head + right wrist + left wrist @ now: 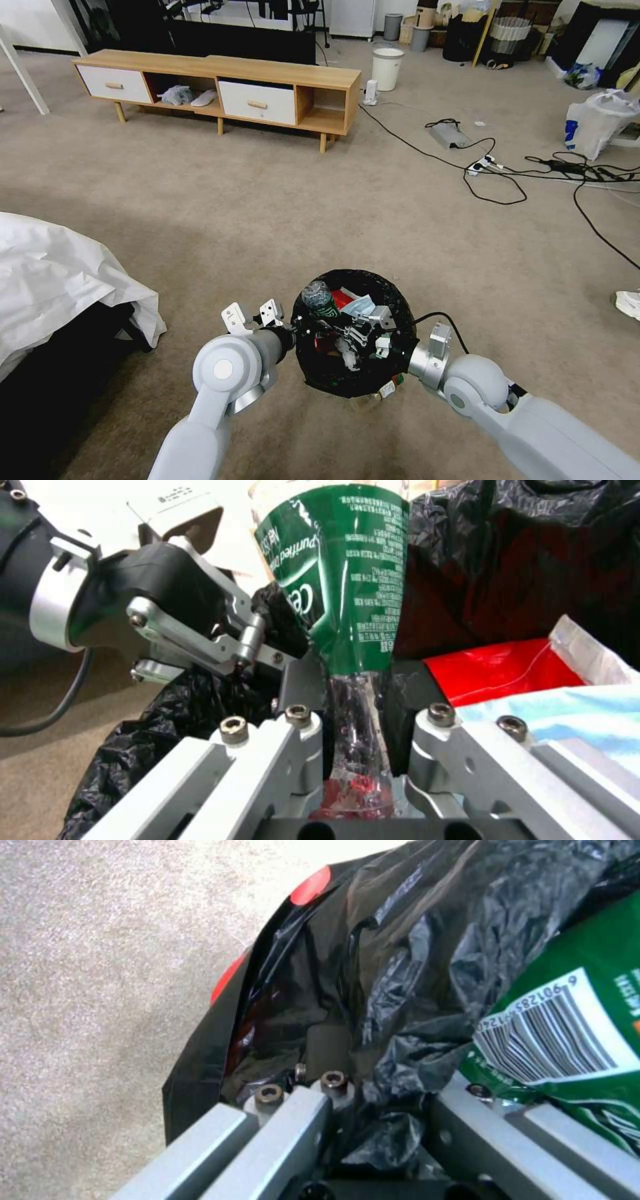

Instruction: Pick up the trash bin and place the garbage on the floor into it.

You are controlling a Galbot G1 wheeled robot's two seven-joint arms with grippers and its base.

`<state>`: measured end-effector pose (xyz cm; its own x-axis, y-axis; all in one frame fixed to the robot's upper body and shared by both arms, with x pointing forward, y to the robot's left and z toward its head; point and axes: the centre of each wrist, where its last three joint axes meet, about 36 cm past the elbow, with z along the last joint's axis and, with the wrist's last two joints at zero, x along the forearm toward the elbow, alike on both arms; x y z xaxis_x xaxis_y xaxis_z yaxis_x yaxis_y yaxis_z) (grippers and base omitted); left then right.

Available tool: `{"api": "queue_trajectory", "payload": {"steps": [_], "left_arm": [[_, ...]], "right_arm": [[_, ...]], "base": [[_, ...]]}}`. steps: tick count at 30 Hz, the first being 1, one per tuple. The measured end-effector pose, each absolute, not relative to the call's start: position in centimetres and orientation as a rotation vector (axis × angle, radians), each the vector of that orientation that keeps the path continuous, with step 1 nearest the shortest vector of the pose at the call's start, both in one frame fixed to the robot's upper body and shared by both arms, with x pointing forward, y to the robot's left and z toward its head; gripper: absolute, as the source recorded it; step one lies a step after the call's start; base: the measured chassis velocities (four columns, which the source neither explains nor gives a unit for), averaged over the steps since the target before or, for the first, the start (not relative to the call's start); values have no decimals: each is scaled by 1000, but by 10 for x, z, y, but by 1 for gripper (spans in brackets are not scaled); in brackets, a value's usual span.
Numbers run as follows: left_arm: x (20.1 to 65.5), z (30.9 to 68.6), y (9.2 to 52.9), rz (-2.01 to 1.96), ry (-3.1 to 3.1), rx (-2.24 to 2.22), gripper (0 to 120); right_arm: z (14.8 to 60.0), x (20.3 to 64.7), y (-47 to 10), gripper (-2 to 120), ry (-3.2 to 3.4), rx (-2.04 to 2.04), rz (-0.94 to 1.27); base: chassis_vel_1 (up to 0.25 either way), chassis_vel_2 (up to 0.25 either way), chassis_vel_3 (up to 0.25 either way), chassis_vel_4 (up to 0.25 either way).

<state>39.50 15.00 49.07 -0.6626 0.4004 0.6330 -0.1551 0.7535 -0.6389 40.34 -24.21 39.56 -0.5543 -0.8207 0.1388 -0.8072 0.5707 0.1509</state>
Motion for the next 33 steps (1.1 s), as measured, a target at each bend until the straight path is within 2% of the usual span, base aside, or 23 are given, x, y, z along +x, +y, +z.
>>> {"api": "queue_trajectory", "payload": {"steps": [4, 5, 7, 10, 12, 17, 22, 33], "left_arm": [[395, 491, 150, 871, -2130, -185, 0], [395, 491, 150, 871, -2130, -185, 0], [395, 491, 150, 873, -2128, -188, 0], [395, 491, 150, 873, -2127, -188, 0], [395, 491, 150, 875, -2126, -189, 0], [395, 490, 151, 875, -2124, -187, 0], [395, 490, 152, 874, -2123, -188, 0], [395, 491, 152, 874, -2125, -189, 0]], "right_arm": [[395, 403, -242, 28, -2610, 1361, -104], [395, 403, -242, 28, -2610, 1361, -104], [395, 404, -242, 39, -2612, 1358, -104], [395, 404, -242, 44, -2613, 1356, -104], [394, 404, -241, 56, -2613, 1354, -105], [393, 404, -241, 66, -2614, 1350, -108], [393, 404, -241, 71, -2618, 1341, -110], [393, 405, -242, 72, -2621, 1336, -111]], "base": [[0, 0, 0, 0], [0, 0, 0, 0], [0, 0, 0, 0], [0, 0, 0, 0], [0, 0, 0, 0], [0, 0, 0, 0], [0, 0, 0, 0], [0, 0, 0, 0]]}}
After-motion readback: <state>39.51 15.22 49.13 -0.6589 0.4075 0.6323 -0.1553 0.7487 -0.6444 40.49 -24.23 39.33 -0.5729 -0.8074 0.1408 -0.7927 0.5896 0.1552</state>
